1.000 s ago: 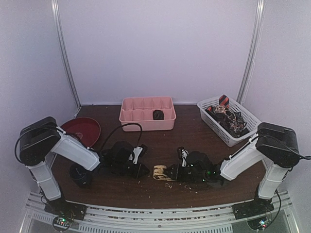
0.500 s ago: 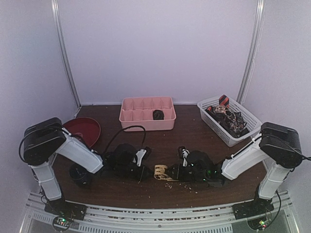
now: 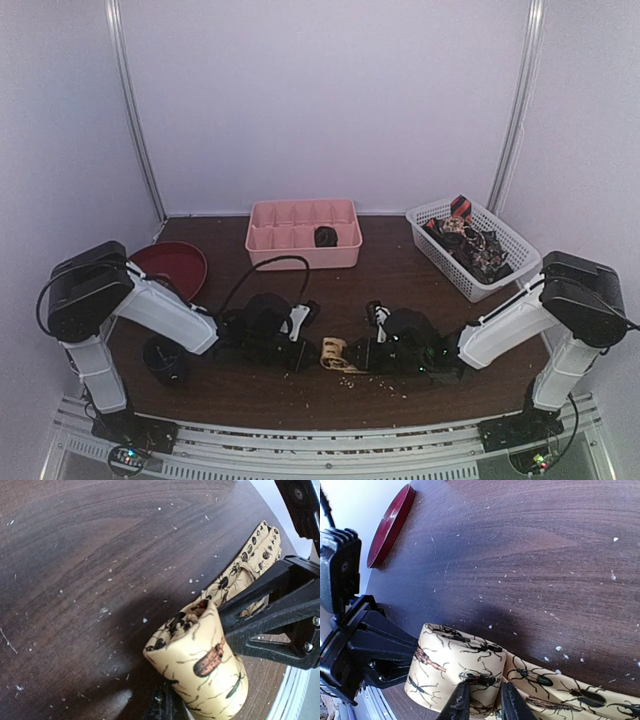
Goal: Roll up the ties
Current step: Roll the tie at the center of the board.
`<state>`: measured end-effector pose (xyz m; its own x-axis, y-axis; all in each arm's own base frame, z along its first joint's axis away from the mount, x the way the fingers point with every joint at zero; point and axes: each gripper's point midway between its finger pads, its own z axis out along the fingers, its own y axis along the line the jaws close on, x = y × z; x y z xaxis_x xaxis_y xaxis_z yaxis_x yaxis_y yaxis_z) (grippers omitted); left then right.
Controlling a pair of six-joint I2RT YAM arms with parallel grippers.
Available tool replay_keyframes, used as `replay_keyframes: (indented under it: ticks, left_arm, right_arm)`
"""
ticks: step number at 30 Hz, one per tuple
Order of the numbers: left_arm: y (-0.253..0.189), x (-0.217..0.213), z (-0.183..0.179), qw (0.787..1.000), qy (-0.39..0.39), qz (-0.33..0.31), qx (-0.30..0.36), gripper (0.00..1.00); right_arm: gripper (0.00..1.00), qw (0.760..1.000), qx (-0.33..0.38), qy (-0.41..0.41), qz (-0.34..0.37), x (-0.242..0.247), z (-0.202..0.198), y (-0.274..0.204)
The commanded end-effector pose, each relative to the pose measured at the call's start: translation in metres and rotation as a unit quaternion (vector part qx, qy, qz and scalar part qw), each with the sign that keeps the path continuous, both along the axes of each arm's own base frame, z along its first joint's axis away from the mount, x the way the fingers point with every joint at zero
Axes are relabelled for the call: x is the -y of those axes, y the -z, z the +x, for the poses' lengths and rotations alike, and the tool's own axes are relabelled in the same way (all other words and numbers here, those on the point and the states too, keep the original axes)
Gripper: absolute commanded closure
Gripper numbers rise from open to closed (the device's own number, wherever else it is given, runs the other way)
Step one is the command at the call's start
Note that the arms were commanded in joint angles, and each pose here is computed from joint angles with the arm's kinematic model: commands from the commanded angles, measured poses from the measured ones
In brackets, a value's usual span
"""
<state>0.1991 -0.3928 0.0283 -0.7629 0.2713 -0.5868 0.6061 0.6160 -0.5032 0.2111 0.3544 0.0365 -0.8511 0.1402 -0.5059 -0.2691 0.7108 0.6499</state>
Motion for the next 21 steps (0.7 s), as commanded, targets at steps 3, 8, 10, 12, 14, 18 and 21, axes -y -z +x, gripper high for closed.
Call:
replay_keyframes:
  ticks: [3, 8, 10, 12, 14, 18, 21]
  left_arm:
    - [-0.019, 0.018, 0.001, 0.999, 0.019, -0.009, 0.038, 1.00]
    - [-0.025, 0.023, -0.001, 0.999, 0.026, -0.018, 0.042, 1.00]
    - [-0.026, 0.025, -0.001, 0.998, 0.028, -0.019, 0.045, 1.00]
    - [-0.027, 0.025, 0.000, 0.998, 0.027, -0.017, 0.047, 0.99]
    - [-0.027, 0.026, 0.001, 0.998, 0.024, -0.012, 0.049, 0.96]
    - [-0.026, 0.024, 0.003, 0.999, 0.013, -0.001, 0.050, 0.93]
    - [-0.026, 0.019, 0.006, 0.999, -0.005, 0.004, 0.050, 0.93]
  right_arm:
    - [0.77, 1.000, 0.007, 0.003, -0.020, 0.005, 0.001, -0.001]
    - [0.77, 1.000, 0.009, 0.006, -0.022, 0.009, 0.000, -0.001]
    - [0.77, 1.000, 0.010, 0.007, -0.022, 0.010, 0.000, -0.002]
    - [0.77, 1.000, 0.012, 0.008, -0.022, 0.012, 0.000, -0.002]
    - [0.77, 1.000, 0.013, 0.008, -0.021, 0.012, 0.000, -0.003]
    - [0.77, 1.000, 0.015, 0.008, -0.021, 0.013, 0.000, -0.004]
    - [0.77, 1.000, 0.016, 0.006, -0.019, 0.012, 0.000, -0.005]
